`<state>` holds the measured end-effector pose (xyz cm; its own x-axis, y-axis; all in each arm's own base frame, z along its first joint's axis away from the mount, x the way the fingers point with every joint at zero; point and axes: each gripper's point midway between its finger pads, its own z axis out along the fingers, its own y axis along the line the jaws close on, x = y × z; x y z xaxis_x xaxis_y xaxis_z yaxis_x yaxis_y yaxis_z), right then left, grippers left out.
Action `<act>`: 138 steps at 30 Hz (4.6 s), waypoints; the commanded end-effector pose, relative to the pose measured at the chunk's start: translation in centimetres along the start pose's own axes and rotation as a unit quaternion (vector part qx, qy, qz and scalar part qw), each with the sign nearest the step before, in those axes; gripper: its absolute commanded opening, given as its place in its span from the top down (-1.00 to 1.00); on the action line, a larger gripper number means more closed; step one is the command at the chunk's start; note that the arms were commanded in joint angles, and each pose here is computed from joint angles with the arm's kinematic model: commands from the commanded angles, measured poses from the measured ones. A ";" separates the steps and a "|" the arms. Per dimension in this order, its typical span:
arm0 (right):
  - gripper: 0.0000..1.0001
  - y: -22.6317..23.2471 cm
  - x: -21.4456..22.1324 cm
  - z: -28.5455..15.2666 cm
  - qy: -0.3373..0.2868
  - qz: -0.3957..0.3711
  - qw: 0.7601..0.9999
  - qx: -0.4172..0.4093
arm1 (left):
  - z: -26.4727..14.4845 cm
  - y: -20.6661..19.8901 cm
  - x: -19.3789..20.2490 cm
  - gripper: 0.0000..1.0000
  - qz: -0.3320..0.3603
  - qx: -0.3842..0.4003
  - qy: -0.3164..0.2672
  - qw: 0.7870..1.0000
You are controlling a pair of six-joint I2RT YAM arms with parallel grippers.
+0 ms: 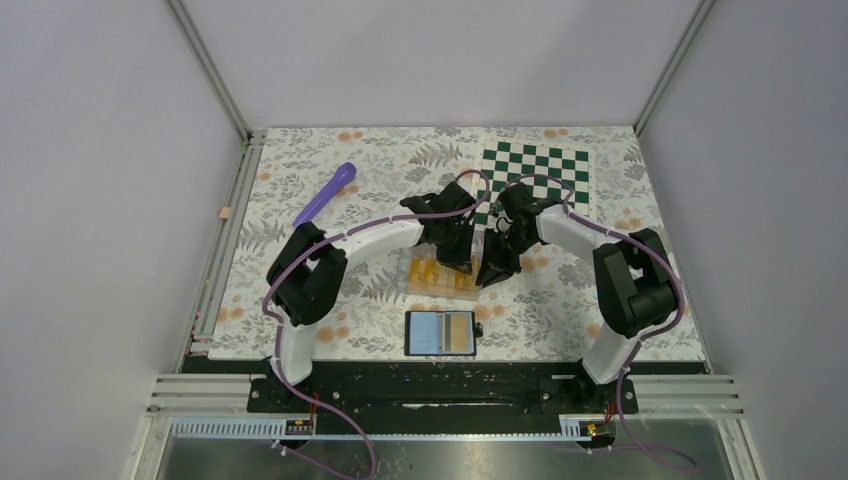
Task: Put the credit cards into the card holder
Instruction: Pick up the credit card from the storage box, then move the card holder to the corner of the board.
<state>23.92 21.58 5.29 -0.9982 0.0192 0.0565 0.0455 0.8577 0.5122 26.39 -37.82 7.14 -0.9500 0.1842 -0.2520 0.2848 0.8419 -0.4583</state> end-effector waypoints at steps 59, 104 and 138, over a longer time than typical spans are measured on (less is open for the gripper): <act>1.00 13.1 1.4 -15.4 -0.115 -0.101 0.915 -0.372 | -18.9 -3.4 -3.1 -0.02 -0.044 0.243 -0.228 0.942; 1.00 4.3 4.4 1.1 -0.035 -0.056 0.997 -0.045 | -4.4 10.5 17.8 0.21 -0.245 0.044 0.020 0.968; 1.00 -0.5 6.1 -1.5 -0.111 -0.046 0.991 -0.051 | 1.1 4.8 16.6 0.67 -0.240 0.077 0.091 0.963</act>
<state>17.74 21.43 7.32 -0.9896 0.0445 -0.1367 -0.0460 0.8032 0.5939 12.22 -31.45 1.70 -0.9776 -0.1011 0.1848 -0.1999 0.7224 -0.6619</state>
